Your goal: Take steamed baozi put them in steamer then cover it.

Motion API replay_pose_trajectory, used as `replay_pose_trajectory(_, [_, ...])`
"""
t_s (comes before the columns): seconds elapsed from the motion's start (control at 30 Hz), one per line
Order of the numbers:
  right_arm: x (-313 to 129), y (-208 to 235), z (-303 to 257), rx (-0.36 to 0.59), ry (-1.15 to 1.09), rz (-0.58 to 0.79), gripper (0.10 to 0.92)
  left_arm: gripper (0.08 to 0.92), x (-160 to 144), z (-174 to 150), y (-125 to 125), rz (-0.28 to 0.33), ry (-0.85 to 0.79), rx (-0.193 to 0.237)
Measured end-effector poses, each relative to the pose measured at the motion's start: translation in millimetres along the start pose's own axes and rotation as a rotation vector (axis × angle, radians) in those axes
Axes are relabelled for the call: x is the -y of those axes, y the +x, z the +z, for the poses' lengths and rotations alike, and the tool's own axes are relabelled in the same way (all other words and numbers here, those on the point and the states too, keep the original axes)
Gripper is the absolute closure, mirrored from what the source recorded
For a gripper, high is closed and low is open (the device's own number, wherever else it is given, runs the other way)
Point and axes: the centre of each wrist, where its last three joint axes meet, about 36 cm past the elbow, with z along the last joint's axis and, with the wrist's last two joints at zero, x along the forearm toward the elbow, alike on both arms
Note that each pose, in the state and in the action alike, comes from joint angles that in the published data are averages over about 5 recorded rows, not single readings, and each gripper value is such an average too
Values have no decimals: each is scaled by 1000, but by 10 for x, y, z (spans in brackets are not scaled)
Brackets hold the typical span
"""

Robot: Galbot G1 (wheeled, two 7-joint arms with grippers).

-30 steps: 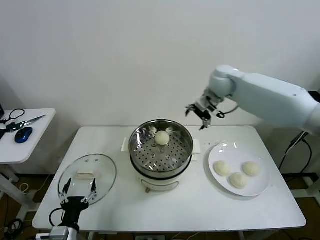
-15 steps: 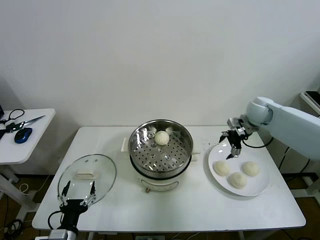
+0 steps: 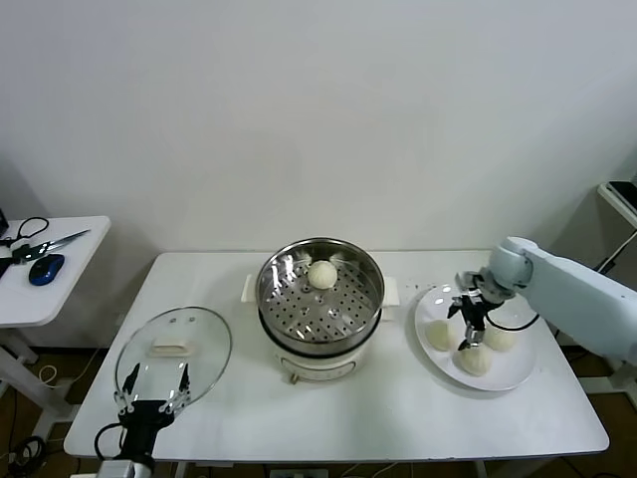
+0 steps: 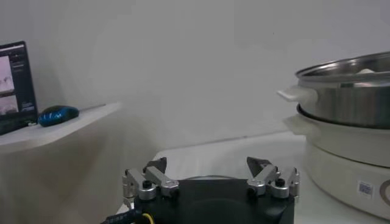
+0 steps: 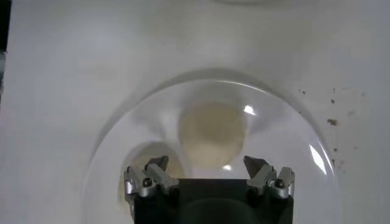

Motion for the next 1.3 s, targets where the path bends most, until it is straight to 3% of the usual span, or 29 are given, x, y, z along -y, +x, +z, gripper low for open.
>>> replay_pose_trajectory(0.57, [55,-175,-84,18,-21,-34,206,177,-12,31,-2,-5,-3,-5])
replay_pose_trajectory(0.93, [98,-144,-58,23,-20,-37,321,177,-7,34,13,-4,-3,-6])
replay_pose_trajectory(1.3, [239,270,-92,39,-6,5,327,177,-3,-4,15,-8,-1,1])
